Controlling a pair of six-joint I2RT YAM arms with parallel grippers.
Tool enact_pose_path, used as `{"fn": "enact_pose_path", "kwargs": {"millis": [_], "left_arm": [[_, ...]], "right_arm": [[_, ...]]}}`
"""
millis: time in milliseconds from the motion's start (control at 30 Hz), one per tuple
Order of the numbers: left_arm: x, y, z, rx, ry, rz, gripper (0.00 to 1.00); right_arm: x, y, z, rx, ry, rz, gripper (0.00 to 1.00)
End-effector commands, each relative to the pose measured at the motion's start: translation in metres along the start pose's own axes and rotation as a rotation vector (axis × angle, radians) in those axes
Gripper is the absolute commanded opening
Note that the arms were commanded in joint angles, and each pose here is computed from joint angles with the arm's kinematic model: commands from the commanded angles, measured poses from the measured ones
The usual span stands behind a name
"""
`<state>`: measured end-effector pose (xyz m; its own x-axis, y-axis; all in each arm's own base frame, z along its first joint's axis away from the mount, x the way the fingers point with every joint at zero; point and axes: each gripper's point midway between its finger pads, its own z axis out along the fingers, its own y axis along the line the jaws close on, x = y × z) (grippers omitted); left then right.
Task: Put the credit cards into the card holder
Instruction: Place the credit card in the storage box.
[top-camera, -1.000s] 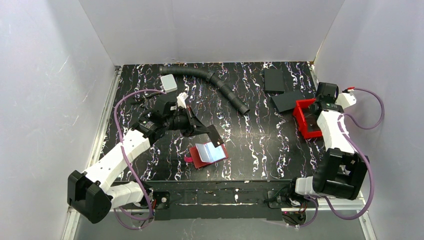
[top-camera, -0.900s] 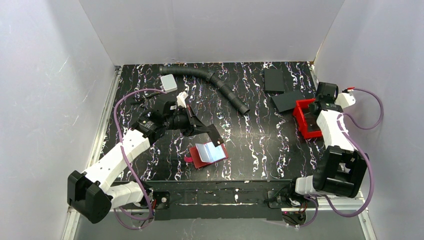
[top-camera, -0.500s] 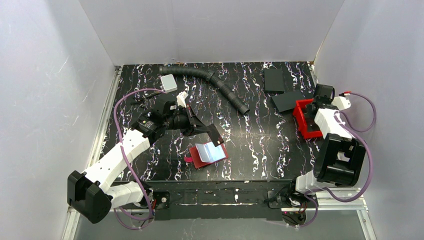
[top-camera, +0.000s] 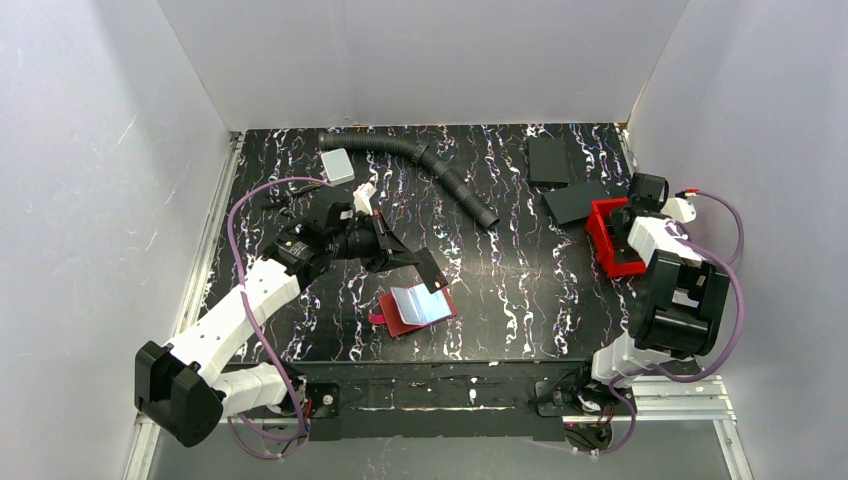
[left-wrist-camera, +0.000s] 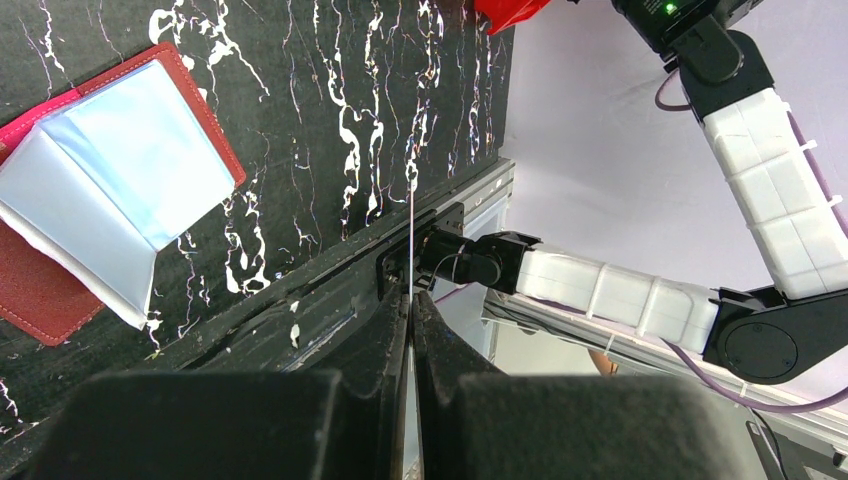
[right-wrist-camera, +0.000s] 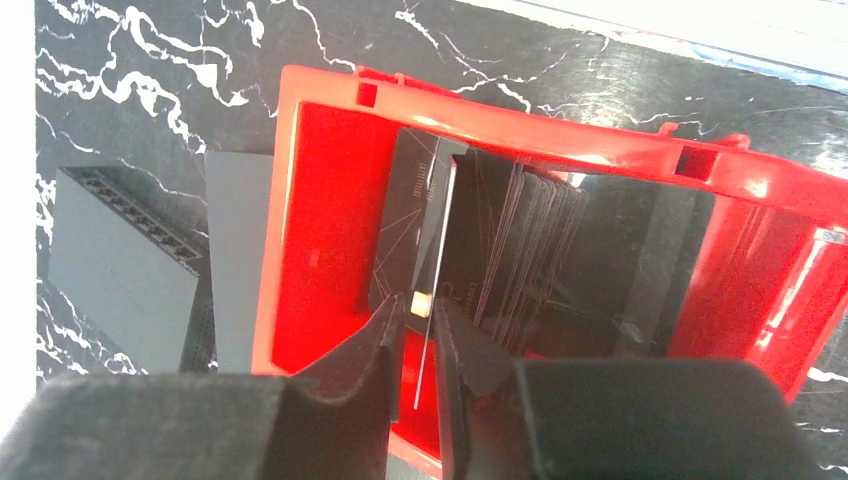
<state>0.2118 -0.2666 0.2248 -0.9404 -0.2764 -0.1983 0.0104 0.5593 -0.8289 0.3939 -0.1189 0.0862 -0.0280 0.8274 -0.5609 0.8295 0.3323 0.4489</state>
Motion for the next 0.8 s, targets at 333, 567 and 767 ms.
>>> {"fn": "enact_pose_path", "kwargs": {"millis": [333,567,767], "left_arm": [[0.0,-0.009,0.0,0.029,0.015,0.026,0.0],[0.007,-0.002,0.001,0.015,0.08,0.157,0.0],[0.024,0.014,-0.002,0.034,0.235,0.302,0.0]], "right_arm": [[-0.009,-0.007,-0.029,-0.037,0.062,-0.248,0.75],[0.017,0.064,-0.135,-0.363,0.044,-0.677,0.89],[0.228,0.067,-0.299,-1.143,0.771,-1.075,0.98]]}}
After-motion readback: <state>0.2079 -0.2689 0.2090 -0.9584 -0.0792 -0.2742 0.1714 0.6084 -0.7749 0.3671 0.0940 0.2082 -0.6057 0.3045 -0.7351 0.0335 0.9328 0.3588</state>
